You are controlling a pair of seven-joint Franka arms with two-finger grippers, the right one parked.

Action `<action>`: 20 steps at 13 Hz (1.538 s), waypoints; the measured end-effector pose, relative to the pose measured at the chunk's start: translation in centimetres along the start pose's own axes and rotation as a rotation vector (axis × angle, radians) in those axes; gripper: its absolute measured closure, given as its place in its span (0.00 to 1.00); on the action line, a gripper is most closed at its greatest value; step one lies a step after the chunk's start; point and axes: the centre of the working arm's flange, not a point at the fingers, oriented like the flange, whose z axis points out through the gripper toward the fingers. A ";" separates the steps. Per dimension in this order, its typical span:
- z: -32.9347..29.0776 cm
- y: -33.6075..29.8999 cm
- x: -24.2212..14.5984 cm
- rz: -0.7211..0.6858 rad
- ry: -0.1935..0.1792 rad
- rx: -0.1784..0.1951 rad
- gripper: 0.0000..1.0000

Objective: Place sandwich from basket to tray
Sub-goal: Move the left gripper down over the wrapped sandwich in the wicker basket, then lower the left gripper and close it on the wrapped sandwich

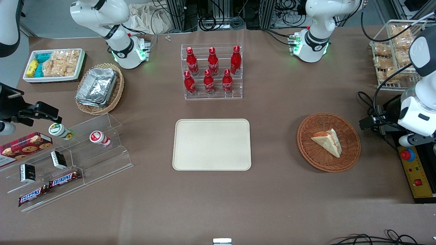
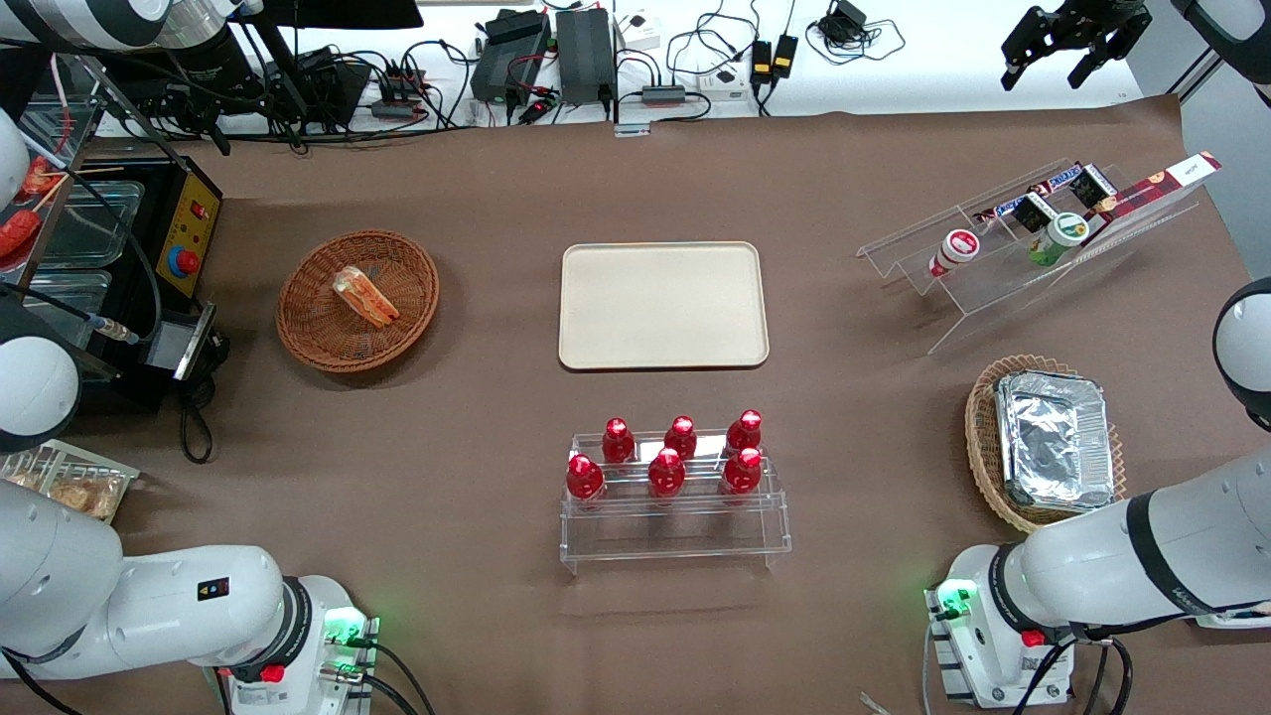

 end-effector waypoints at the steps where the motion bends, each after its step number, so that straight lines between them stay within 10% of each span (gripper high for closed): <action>1: 0.2 0.1 0.0 0.002 -0.004 0.000 0.00; 14: 11.8 0.7 0.1 -0.433 -0.157 0.058 0.01; 20: 19.6 0.9 -1.3 -0.481 -0.117 0.032 0.00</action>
